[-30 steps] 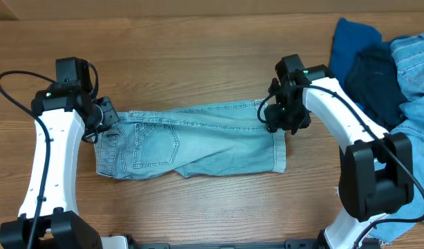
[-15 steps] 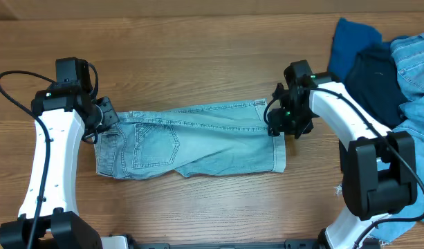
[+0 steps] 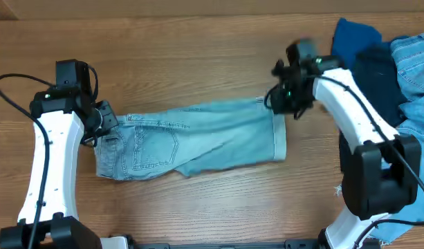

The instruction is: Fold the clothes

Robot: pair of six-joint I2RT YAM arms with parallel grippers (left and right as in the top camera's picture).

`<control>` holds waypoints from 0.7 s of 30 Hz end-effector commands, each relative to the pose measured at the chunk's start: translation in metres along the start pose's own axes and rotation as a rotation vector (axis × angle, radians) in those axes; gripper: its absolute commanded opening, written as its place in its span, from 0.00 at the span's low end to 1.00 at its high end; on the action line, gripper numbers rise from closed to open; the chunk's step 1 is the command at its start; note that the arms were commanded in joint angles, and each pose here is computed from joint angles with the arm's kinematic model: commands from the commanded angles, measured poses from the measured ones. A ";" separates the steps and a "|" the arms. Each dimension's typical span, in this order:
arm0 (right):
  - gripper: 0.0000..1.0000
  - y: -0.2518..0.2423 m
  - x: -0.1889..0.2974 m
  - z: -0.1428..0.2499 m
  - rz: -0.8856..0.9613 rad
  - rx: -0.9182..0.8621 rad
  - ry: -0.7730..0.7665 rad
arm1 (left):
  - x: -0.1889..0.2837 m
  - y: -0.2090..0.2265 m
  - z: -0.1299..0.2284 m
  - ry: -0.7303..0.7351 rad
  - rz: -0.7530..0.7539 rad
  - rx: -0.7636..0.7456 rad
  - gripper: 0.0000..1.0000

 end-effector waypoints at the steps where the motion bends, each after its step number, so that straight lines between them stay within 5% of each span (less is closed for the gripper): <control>1: 0.04 0.013 0.048 -0.034 -0.010 0.033 -0.136 | 0.029 0.014 0.010 -0.028 -0.035 0.086 0.04; 8: 0.04 0.016 0.057 -0.037 -0.009 0.100 -0.151 | 0.041 0.030 0.048 0.082 -0.119 0.195 0.04; 17: 0.05 0.019 0.052 -0.032 -0.018 0.110 -0.121 | 0.051 0.071 0.054 0.045 -0.378 0.318 0.04; 21: 0.05 0.019 0.052 -0.033 -0.017 0.114 -0.124 | 0.048 0.044 0.082 0.198 -0.234 0.403 0.04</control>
Point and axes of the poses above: each gripper's point midway between its finger pads, its own x axis back along the fingers, its own y axis along the line the jaws close on, z = x × y, the point moved 1 cm from there along x, back along the fingers, and after that the axes turned 8 degrees about -x, right-handed, at the moved point
